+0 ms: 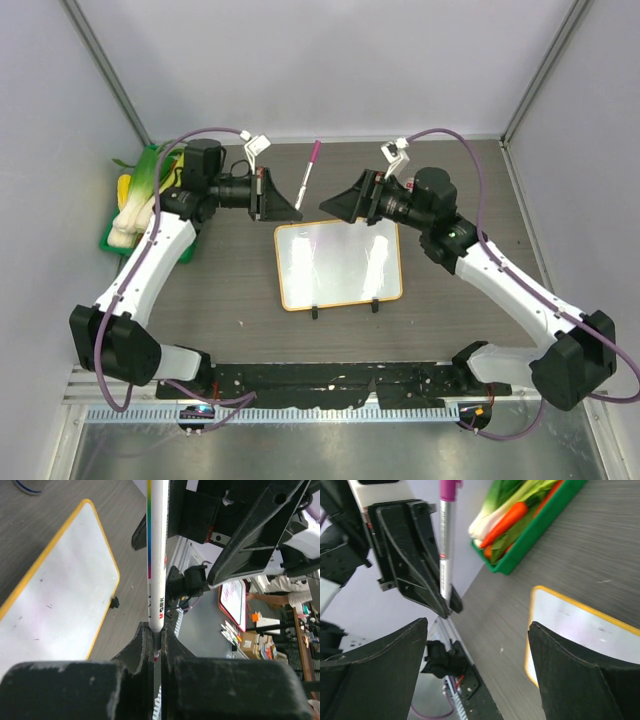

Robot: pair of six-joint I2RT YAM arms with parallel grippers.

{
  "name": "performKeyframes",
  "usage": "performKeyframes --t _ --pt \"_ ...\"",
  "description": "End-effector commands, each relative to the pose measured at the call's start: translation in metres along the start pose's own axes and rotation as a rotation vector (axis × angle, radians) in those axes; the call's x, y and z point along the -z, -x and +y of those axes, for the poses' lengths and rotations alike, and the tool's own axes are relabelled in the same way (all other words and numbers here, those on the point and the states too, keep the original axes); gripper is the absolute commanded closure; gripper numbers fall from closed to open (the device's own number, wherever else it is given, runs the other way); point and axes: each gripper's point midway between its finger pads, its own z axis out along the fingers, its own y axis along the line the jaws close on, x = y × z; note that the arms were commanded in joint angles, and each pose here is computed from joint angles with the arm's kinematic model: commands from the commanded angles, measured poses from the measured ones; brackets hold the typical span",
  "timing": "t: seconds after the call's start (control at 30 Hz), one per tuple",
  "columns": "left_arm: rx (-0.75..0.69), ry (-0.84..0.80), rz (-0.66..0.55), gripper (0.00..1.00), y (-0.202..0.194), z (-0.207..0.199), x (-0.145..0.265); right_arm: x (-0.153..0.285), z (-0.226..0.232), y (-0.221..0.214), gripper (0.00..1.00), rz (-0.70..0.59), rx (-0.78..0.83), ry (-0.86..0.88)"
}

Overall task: Write a sentence on the whiteboard
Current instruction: Pass from the left arm to the right

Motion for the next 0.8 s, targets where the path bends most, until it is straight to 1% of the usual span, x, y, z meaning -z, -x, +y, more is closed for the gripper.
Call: performKeyframes --t 0.0,0.07,0.2,0.27,0.37,0.53,0.67,0.77 --pt "-0.058 -0.12 0.05 1.0 -0.011 -0.038 0.013 -0.013 0.061 0.012 0.22 -0.021 0.08 0.23" --pt "-0.063 -0.135 0.066 1.0 -0.016 -0.043 0.014 -0.017 0.07 0.004 0.28 0.012 0.082 0.279" --pt "-0.064 -0.153 0.104 1.0 -0.03 -0.046 0.015 -0.022 0.081 -0.006 0.29 0.042 0.095 0.317" --pt "-0.065 -0.165 0.121 1.0 -0.035 -0.048 0.014 -0.024 0.081 -0.007 0.29 0.043 0.093 0.317" --pt "-0.067 -0.17 0.135 1.0 -0.042 -0.05 0.013 -0.027 0.081 -0.009 0.32 0.051 0.082 0.323" --pt "-0.062 -0.173 0.151 1.0 -0.049 -0.05 0.012 -0.028 0.082 -0.012 0.33 0.065 0.071 0.339" --pt "-0.064 -0.172 0.157 1.0 -0.053 -0.05 0.013 -0.027 0.082 -0.017 0.38 0.081 0.064 0.353" --pt "-0.074 -0.175 0.156 1.0 -0.054 -0.053 0.015 -0.025 0.083 -0.022 0.47 0.095 0.052 0.371"
